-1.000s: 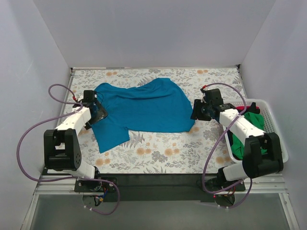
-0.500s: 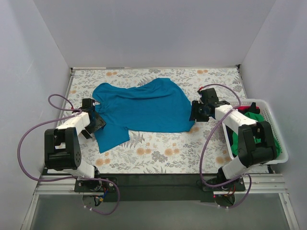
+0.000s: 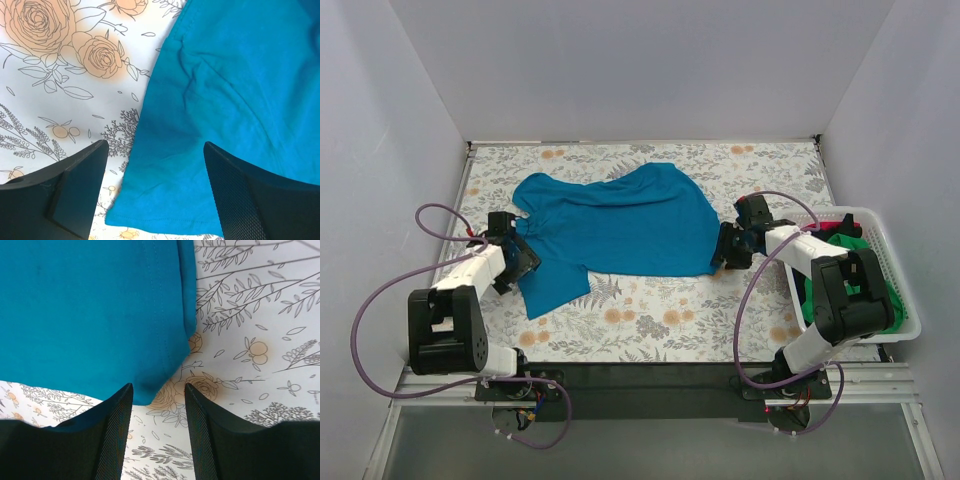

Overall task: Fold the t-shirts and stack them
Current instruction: Flatten the tshirt out

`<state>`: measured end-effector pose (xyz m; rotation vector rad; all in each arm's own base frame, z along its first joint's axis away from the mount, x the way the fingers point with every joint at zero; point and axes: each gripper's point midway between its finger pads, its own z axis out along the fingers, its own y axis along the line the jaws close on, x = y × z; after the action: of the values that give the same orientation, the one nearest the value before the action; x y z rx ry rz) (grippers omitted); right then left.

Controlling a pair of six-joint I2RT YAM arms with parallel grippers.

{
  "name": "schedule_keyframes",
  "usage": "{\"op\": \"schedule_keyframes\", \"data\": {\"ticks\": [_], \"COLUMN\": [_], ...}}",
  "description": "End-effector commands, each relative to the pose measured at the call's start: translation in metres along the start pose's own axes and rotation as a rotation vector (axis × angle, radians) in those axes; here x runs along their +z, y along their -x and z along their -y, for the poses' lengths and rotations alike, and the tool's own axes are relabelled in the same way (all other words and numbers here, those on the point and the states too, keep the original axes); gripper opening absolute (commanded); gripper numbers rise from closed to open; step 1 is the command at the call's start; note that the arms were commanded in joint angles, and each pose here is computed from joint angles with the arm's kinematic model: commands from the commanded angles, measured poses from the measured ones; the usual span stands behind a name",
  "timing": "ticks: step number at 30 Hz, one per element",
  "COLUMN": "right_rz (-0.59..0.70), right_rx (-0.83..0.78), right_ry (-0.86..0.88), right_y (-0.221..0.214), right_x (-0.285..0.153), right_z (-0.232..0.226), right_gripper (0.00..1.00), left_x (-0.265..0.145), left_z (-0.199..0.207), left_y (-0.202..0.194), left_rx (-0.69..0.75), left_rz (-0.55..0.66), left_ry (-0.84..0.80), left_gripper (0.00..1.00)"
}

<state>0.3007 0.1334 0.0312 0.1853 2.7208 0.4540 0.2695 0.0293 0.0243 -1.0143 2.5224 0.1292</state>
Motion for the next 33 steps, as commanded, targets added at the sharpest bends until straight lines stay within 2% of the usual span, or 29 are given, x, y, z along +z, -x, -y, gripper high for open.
{"op": "schedule_keyframes", "data": {"ticks": [1, 9, 13, 14, 17, 18, 22, 24, 28, 33], "right_rz": [0.006, -0.005, 0.033, 0.075, 0.085, 0.124, 0.168, 0.149, 0.12, 0.108], "right_rx": [0.063, 0.103, 0.069, 0.053, -0.027, -0.067, -0.265, -0.263, -0.227, -0.178], "right_ry": [0.042, 0.115, 0.137, 0.149, 0.155, 0.176, 0.201, 0.192, 0.107, 0.102], "right_y": [-0.001, 0.0, 0.019, 0.038, 0.053, 0.073, 0.084, 0.08, 0.059, 0.05], "right_x": [0.007, 0.017, 0.011, 0.003, -0.002, -0.009, -0.014, -0.012, -0.007, -0.014], "right_z": [-0.008, -0.023, -0.039, -0.05, -0.073, -0.092, -0.141, -0.139, -0.099, -0.074], "right_gripper": [0.52, 0.52, 0.52, 0.52, 0.52, 0.52, 0.53, 0.54, 0.53, 0.51], "left_x": [-0.015, -0.026, -0.035, -0.037, -0.041, -0.043, -0.044, -0.044, -0.045, -0.043], "left_z": [0.006, 0.009, 0.013, 0.014, 0.014, 0.014, 0.015, 0.016, 0.018, 0.02], "left_y": [0.008, 0.01, 0.015, 0.018, 0.018, 0.019, 0.018, 0.017, 0.016, 0.011], "left_rx": [0.0, 0.002, 0.002, 0.001, 0.004, 0.003, 0.003, 0.005, 0.004, 0.006], "left_rz": [0.04, 0.051, 0.063, 0.07, 0.076, 0.08, 0.079, 0.072, 0.07, 0.054], "left_ry": [-0.051, -0.088, -0.106, -0.114, -0.119, -0.122, -0.131, -0.143, -0.153, -0.167], "left_gripper": [0.76, 0.76, 0.76, 0.76, 0.76, 0.76, 0.76, 0.76, 0.76, 0.76]}}
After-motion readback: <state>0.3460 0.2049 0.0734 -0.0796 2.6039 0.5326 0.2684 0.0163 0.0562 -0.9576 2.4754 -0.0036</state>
